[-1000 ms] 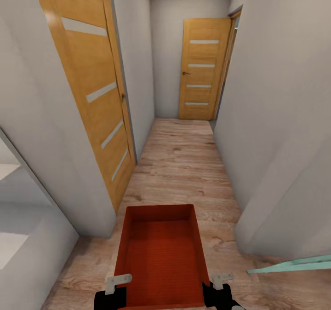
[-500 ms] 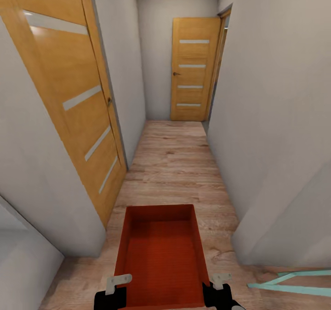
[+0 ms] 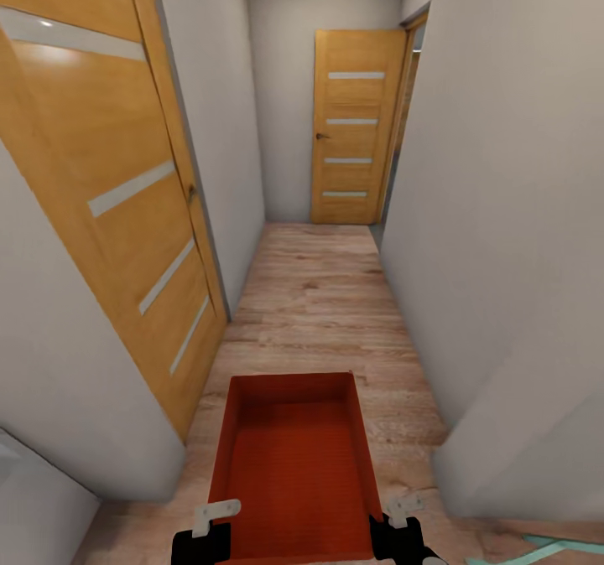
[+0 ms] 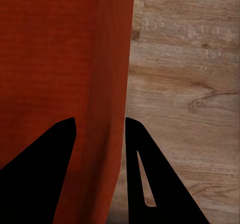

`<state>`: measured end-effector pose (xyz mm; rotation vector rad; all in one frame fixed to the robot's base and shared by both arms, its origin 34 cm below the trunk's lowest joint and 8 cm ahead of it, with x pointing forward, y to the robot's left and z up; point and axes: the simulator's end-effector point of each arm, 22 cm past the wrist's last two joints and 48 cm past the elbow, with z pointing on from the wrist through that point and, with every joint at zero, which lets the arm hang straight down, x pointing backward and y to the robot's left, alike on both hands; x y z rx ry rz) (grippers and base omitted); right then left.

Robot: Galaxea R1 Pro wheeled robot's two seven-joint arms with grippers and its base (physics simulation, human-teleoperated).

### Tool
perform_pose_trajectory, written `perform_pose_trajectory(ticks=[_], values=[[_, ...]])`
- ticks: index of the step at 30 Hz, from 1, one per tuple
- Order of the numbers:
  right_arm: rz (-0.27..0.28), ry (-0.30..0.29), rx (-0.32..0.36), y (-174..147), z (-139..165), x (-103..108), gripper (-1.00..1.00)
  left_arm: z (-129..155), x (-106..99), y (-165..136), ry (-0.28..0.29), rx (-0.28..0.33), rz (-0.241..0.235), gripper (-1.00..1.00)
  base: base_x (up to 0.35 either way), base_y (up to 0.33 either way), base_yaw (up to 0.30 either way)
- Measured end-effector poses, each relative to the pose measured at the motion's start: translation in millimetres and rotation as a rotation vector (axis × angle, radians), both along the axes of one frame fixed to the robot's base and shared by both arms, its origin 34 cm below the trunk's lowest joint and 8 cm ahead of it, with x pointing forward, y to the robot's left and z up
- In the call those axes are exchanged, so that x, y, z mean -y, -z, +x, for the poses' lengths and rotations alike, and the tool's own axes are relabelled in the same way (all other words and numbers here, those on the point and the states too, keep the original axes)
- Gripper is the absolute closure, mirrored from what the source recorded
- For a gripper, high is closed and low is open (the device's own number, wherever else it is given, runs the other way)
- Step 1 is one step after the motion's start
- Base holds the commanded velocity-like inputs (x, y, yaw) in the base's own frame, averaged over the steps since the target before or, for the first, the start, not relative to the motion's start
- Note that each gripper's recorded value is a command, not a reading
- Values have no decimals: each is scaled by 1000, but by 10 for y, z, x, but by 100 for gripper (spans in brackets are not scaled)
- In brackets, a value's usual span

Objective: Move the two storage containers from the living room to the garage. In the garage, place one container on the floor and stack the other container on top of it (either order is fine).

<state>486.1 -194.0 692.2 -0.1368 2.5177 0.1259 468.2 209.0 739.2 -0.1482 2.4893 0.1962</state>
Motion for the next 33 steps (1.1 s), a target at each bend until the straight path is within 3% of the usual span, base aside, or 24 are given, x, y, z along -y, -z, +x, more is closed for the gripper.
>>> perform_pose_trajectory(ticks=[33], values=[[2,4,2,-2,3,2,100,12,2,-10,1,3,1,100,326,0,0]])
